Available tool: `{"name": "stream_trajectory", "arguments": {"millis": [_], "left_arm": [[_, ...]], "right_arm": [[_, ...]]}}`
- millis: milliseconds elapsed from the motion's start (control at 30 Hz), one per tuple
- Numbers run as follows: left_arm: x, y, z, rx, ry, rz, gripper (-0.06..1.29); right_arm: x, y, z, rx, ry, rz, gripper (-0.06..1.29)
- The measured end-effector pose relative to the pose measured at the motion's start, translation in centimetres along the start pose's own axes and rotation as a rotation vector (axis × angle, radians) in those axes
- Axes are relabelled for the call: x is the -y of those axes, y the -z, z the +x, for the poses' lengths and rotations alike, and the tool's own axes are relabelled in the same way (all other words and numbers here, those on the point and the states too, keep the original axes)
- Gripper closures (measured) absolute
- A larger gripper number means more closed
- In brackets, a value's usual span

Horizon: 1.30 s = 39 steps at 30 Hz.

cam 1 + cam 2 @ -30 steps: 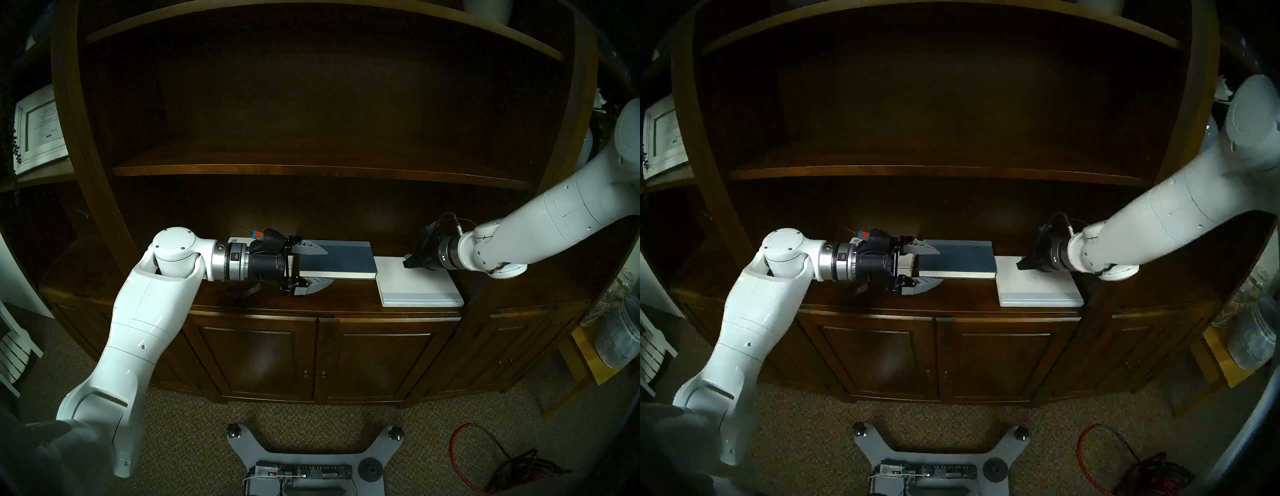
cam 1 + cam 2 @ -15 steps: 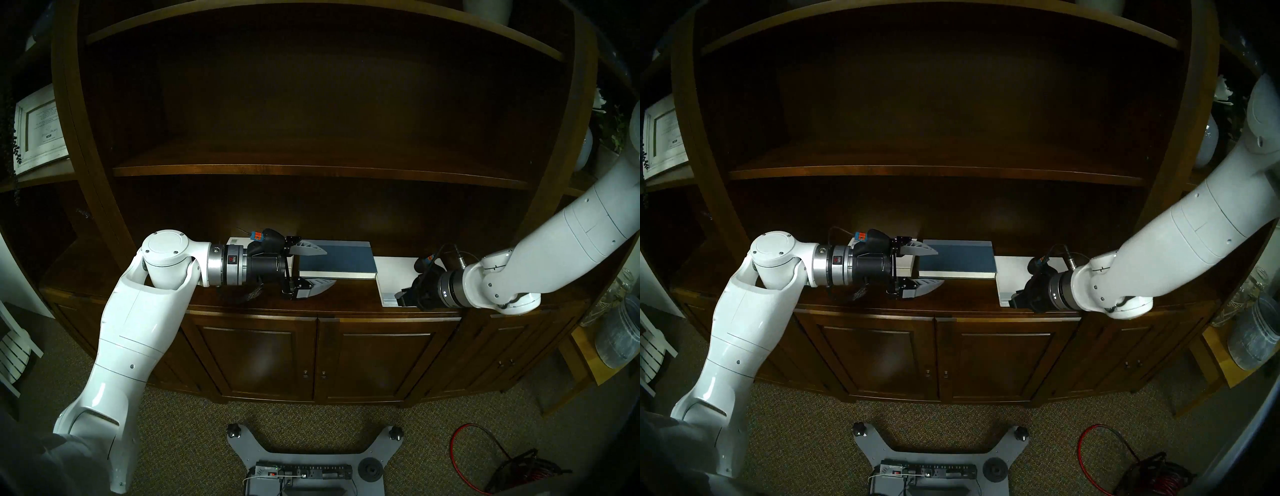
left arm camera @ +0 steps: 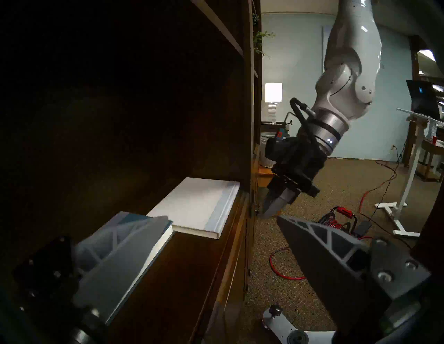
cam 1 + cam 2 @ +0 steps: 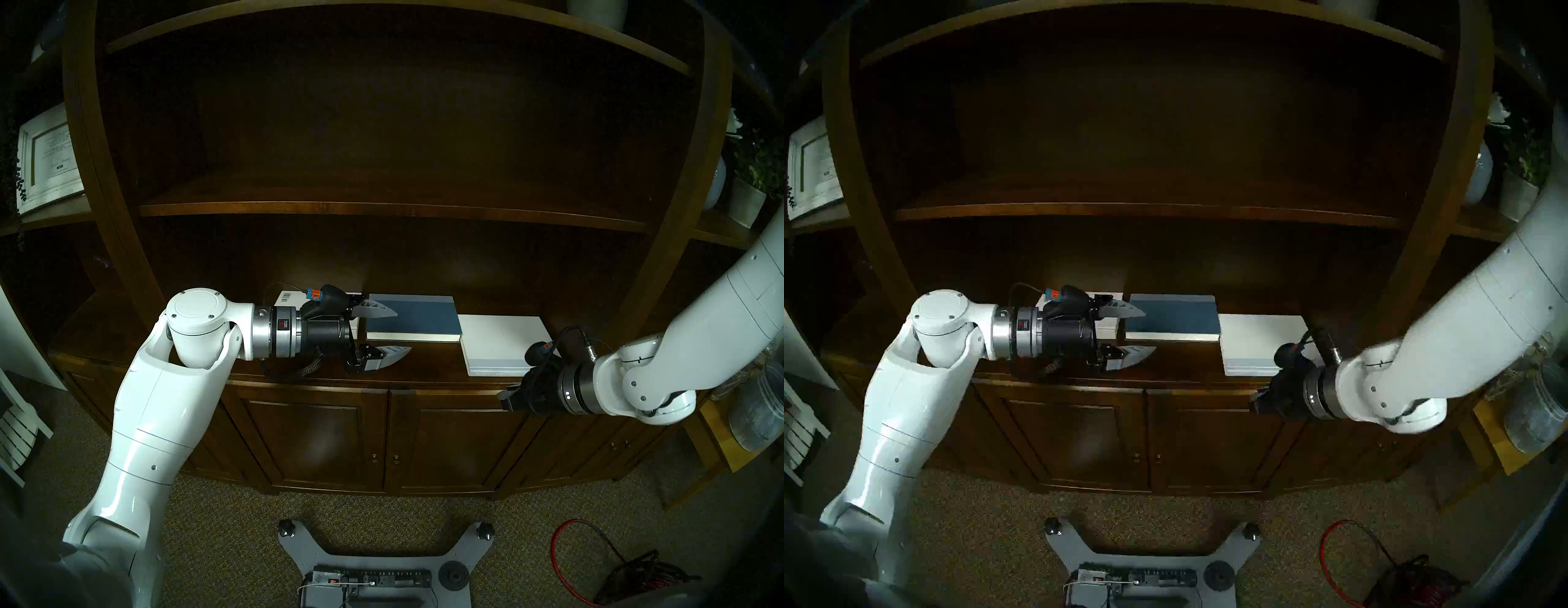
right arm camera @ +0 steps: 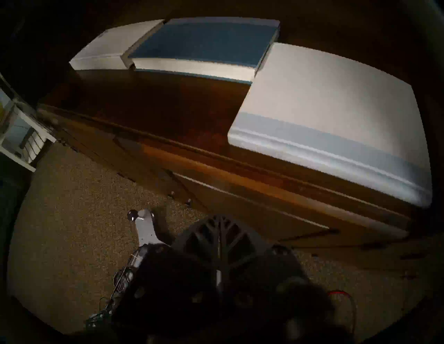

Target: Close the books and align them horizontally on the shelf

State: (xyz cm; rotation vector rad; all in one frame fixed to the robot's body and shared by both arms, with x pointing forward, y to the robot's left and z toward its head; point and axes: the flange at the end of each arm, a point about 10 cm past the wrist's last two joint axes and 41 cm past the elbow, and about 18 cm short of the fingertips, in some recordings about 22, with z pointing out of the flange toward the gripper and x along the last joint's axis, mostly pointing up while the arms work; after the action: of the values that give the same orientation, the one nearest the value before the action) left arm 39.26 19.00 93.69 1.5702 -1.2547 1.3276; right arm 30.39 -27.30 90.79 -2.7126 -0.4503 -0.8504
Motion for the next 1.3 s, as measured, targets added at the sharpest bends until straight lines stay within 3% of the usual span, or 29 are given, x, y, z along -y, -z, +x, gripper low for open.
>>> {"name": "stream_trajectory", "arguments": {"millis": [333, 833, 1067, 1300], "left_arm": [[-0.9, 0.3, 0.7, 0.014, 0.016, 0.055, 0.0], [-3.1, 1.0, 2.2, 0.076, 0.094, 0.242, 0.0], [-4.1, 1.0, 2.6, 0.113, 0.138, 0.322, 0.0], [-4.4, 0.9, 2.7, 0.125, 0.158, 0.356, 0.0]], "right_arm": [[0.9, 2.5, -1.6, -0.025, -0.013, -0.03, 1.27], [-1.0, 6.3, -0.5, -0.184, 0.048, -0.141, 1.27], [-2.4, 6.4, 0.3, -0.233, 0.08, -0.086, 1.27], [-2.8, 6.4, 0.4, -0.252, 0.083, -0.034, 1.24]]}}
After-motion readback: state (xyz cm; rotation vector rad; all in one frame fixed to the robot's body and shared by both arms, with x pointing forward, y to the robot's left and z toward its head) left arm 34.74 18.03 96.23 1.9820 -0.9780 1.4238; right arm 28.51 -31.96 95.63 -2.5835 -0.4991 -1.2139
